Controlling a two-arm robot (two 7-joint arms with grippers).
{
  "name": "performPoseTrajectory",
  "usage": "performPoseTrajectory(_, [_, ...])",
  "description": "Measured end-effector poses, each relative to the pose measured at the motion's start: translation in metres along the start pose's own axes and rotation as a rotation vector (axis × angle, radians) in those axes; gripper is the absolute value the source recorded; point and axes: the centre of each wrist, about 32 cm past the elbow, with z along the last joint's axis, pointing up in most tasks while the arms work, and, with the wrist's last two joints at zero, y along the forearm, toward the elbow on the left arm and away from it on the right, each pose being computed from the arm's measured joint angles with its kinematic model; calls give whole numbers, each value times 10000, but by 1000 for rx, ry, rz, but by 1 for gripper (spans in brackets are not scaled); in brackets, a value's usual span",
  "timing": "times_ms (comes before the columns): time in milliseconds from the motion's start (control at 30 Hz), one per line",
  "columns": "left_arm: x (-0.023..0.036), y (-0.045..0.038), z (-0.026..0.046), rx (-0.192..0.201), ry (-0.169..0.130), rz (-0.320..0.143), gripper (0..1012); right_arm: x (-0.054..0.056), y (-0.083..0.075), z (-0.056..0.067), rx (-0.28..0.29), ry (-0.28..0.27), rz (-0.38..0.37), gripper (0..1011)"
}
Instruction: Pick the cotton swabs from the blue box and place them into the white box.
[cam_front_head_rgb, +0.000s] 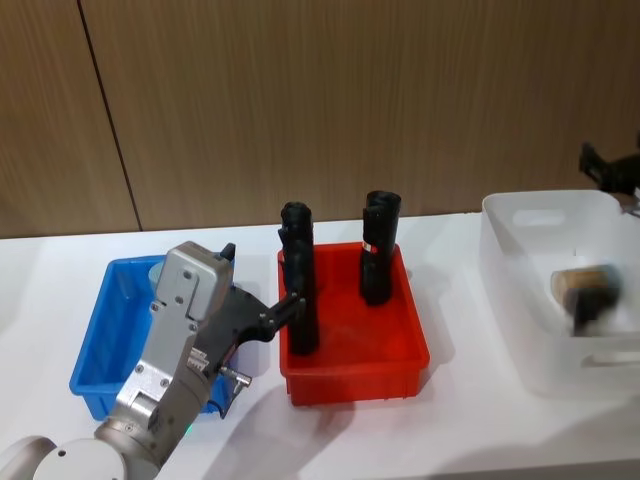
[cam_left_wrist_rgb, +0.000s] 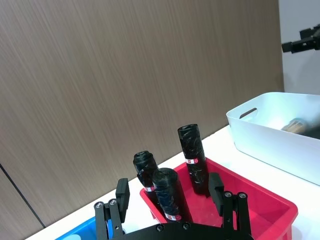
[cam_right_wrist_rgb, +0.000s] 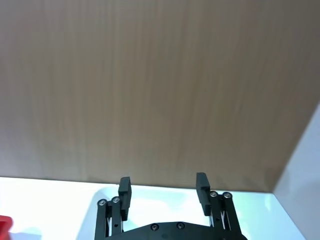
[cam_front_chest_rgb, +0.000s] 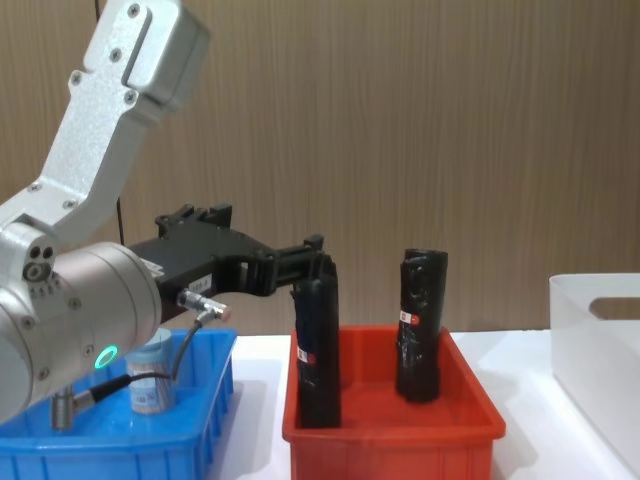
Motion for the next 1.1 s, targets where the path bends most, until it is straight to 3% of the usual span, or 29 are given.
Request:
performPoseTrajectory(300, [0, 0, 0, 0, 0, 0, 1003, 107, 21, -102, -44, 0, -49, 1000])
performPoseTrajectory(1100, [0, 0, 0, 0, 0, 0, 1003, 188, -13, -181, -60, -8, -81, 1002])
